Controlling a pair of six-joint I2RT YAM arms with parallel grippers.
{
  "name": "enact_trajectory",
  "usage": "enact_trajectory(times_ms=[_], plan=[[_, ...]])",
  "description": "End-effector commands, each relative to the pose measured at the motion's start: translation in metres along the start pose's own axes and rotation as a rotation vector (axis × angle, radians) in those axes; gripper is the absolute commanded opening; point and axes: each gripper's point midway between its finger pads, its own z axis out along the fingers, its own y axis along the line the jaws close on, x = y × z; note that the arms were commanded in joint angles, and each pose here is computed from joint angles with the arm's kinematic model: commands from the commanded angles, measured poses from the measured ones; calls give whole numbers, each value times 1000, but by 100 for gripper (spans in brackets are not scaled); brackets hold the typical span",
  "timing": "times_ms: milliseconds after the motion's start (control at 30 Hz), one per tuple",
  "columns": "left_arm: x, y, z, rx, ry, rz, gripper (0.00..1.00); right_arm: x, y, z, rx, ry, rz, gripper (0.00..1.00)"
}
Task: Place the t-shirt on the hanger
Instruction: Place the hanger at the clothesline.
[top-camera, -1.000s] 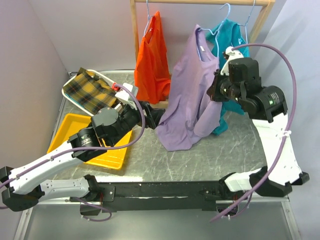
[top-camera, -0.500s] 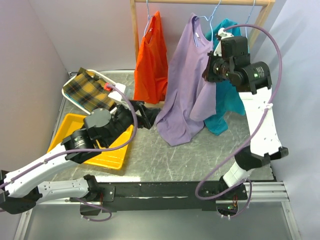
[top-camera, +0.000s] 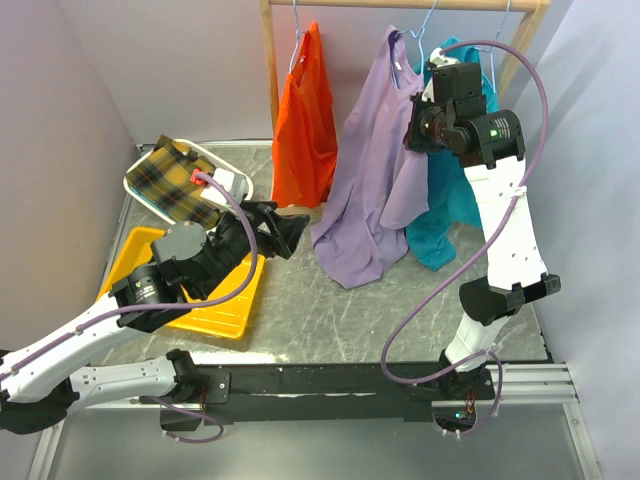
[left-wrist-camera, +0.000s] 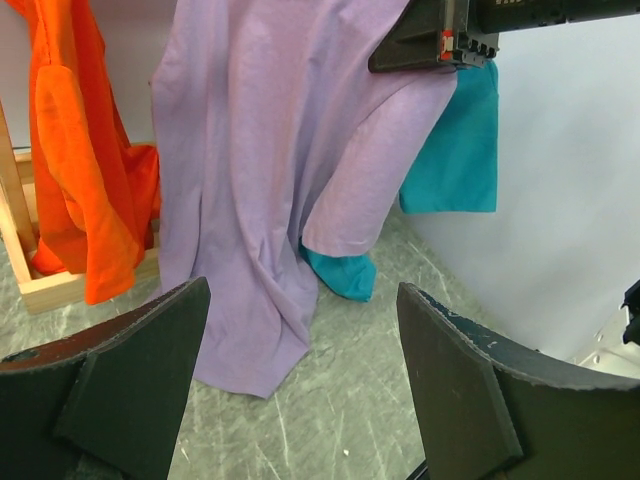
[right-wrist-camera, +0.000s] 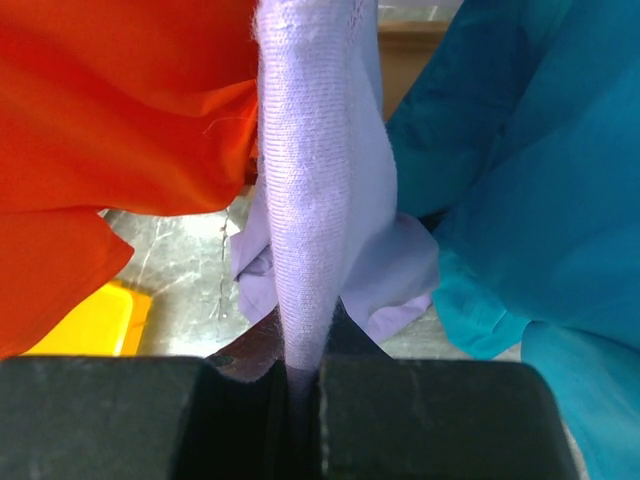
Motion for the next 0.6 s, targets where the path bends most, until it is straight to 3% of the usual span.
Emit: enact_trajectory(times_ms=[0, 500, 567], plan=[[-3, 5, -2, -16, -11, 7, 81, -49, 2, -11, -6, -194, -1, 0], [4, 6, 0, -18, 0, 4, 81, -36, -3, 8, 23, -166, 3, 0], [5, 6, 2, -18, 4, 6, 81, -38, -8, 0, 46, -181, 18, 18]])
